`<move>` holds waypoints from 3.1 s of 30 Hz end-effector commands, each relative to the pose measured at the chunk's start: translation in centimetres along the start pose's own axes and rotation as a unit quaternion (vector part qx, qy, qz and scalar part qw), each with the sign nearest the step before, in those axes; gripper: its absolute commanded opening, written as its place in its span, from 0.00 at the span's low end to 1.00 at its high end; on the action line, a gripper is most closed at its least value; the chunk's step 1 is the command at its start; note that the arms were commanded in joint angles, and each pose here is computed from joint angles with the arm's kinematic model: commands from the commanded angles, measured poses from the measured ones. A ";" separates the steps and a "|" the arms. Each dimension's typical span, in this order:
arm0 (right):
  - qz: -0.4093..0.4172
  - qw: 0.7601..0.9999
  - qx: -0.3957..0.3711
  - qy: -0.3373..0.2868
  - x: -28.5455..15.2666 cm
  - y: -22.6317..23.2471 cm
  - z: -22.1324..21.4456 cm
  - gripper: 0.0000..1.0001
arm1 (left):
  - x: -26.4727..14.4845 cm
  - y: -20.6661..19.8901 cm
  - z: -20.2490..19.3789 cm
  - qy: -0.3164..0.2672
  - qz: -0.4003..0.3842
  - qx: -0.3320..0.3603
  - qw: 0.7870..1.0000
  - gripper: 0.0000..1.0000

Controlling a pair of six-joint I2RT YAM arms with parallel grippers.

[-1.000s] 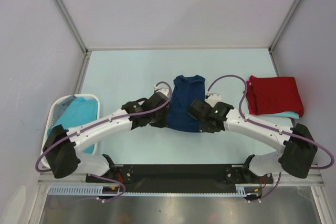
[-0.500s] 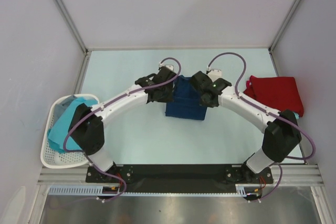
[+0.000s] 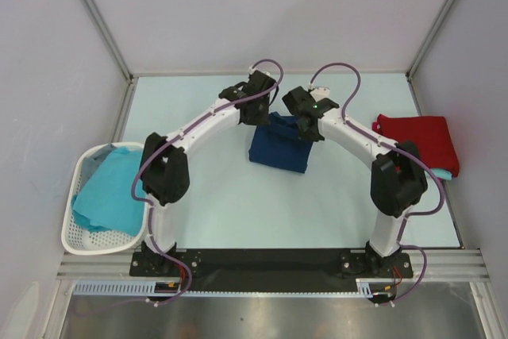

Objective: Fold and stack the t-shirts
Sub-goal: Fold the long partially folded tshirt into a neat square, then smooth out wrinkles on the folded tshirt

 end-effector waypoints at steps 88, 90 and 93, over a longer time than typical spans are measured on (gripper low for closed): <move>0.040 0.991 -0.050 0.119 12.0 7.6 -0.7 0.62 | 0.4 2.2 -3.4 0.018 -0.038 -0.021 0.999 0.39; 0.039 0.993 -0.045 0.101 11.8 7.2 -0.5 0.62 | 0.2 2.1 -3.4 0.016 -0.038 -0.021 0.999 0.39; 0.075 0.997 -0.010 0.026 8.3 7.0 3.5 0.64 | -0.2 2.1 -3.2 0.010 -0.038 -0.023 0.999 0.39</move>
Point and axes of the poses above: each gripper's point midway between its finger pads, its own x axis out along the fingers, its own y axis along the line the jaws close on, z = x × y, the point moved 2 cm from there along -x, back along the fingers, and after that the axes turned 3 degrees about -x, right-handed, at the moved point
